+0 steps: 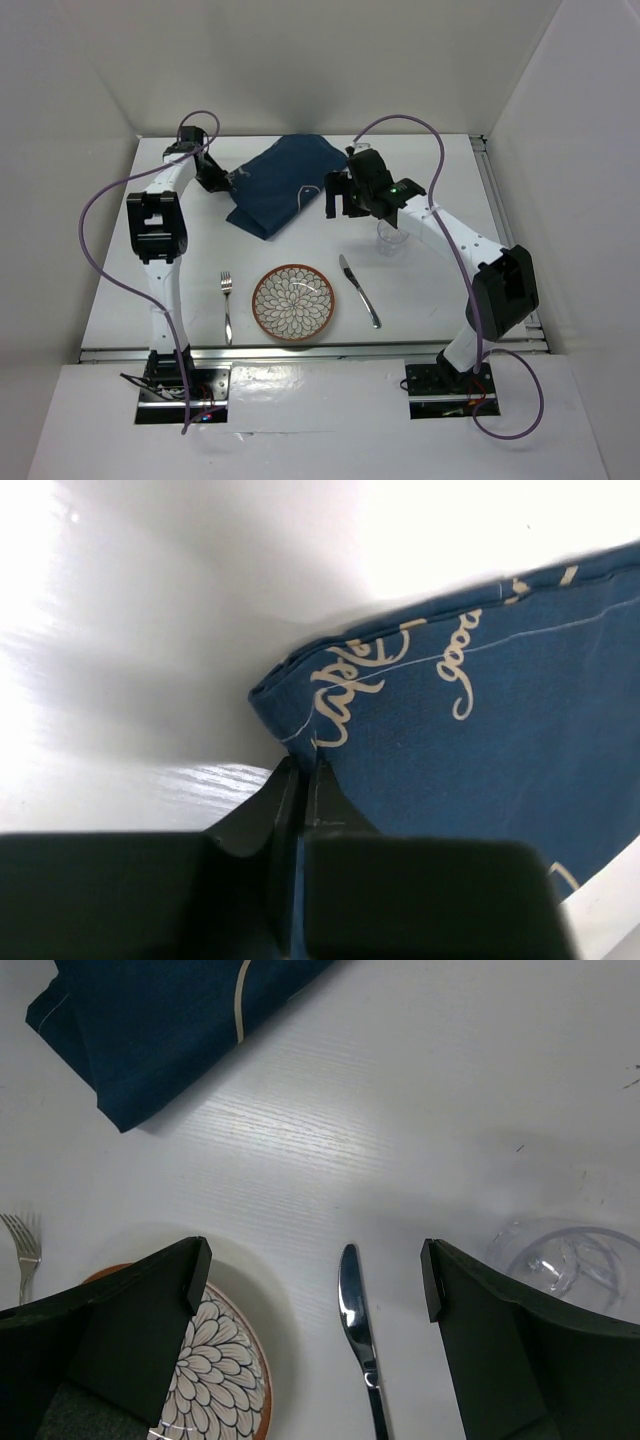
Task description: Set the dinner table for one person
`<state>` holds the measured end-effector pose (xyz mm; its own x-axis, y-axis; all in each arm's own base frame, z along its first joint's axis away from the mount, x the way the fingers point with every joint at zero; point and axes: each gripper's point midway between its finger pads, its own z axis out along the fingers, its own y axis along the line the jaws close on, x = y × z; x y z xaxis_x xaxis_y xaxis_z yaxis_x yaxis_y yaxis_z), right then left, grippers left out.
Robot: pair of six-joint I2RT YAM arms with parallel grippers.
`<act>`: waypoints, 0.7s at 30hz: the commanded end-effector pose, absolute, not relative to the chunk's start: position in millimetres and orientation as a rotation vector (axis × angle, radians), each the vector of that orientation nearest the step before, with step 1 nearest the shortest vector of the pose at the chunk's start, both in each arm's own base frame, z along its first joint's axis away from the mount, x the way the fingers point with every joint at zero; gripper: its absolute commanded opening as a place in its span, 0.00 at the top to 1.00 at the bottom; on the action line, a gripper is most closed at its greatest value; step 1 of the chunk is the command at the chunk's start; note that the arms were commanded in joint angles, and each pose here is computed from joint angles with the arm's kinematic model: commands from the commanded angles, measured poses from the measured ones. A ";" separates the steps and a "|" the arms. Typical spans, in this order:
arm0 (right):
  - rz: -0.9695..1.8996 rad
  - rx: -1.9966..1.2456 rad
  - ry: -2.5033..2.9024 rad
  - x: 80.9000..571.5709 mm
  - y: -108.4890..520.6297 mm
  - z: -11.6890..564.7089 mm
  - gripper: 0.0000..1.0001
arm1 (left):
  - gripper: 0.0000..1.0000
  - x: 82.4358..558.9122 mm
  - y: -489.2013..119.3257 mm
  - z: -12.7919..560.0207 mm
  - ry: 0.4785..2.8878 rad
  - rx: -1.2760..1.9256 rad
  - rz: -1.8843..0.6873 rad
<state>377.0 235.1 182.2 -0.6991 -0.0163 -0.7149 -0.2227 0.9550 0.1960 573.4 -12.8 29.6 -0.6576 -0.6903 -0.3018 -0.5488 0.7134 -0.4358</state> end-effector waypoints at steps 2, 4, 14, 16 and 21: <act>0.355 -0.136 2.278 377.1 236.1 203.5 0.00 | 1.00 587.8 -20.0 47.1 2.426 -0.889 -0.529; 0.355 -0.136 2.278 375.1 234.7 203.5 0.00 | 1.00 595.0 -26.6 82.2 2.369 -0.817 -0.597; 0.381 -0.101 2.233 367.2 228.5 224.1 0.00 | 1.00 591.9 -54.8 224.5 2.133 -0.467 -0.732; 0.388 -0.091 2.231 364.9 227.4 225.4 0.00 | 1.00 589.3 -63.8 234.9 2.124 -0.402 -0.747; 0.399 -0.069 2.198 357.4 220.6 238.6 0.00 | 1.00 578.7 -88.9 257.6 2.107 -0.263 -0.771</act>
